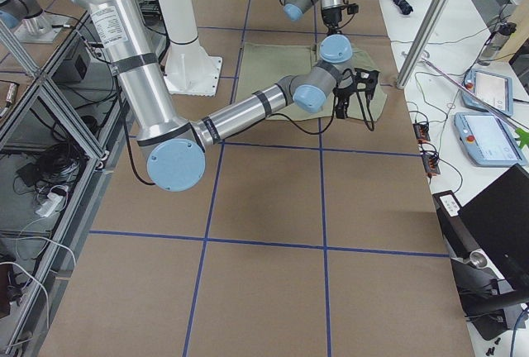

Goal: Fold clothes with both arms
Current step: 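Carry the sleeve with the left gripper across the shirt toward the far shoulder, then release the sleeve and withdraw the left gripper while the right gripper moves to the hem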

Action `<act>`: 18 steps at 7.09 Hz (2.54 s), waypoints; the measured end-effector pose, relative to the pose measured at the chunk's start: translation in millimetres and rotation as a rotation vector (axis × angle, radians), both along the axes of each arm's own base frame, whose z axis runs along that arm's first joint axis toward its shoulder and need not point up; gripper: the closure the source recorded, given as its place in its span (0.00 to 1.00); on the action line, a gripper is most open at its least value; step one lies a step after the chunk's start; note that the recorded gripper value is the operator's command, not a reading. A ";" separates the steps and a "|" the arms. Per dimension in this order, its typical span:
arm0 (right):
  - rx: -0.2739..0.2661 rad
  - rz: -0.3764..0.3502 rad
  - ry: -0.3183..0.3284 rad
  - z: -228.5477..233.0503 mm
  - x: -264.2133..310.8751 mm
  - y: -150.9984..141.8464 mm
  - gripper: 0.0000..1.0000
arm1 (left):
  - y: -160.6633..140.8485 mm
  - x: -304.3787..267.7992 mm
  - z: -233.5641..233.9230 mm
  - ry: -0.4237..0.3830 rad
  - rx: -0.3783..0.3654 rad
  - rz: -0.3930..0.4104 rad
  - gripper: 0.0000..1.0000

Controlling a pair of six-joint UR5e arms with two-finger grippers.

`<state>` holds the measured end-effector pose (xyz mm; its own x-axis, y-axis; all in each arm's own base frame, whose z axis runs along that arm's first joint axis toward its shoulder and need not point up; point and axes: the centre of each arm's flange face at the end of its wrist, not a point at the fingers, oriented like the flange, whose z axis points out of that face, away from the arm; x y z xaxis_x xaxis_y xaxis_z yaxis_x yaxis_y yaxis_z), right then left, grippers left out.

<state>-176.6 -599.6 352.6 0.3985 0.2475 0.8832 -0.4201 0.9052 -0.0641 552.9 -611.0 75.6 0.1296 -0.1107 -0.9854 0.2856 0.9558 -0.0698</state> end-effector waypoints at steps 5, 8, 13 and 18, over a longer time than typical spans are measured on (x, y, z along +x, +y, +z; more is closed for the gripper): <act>0.007 0.016 0.007 2.6 10.0 -0.2 0.00 | 45.4 107.2 -4.5 0.008 0.036 -0.080 0.75; 0.010 0.019 0.009 1.3 9.4 -0.9 0.00 | 50.0 113.7 -15.6 0.017 0.042 -0.088 0.27; -0.071 0.010 0.020 -1.9 -28.8 37.5 0.00 | 90.4 60.9 21.1 0.037 -0.027 0.017 0.28; -0.222 0.095 0.128 -60.8 -205.2 215.6 0.01 | 185.4 -78.5 143.1 -0.049 0.033 0.106 0.28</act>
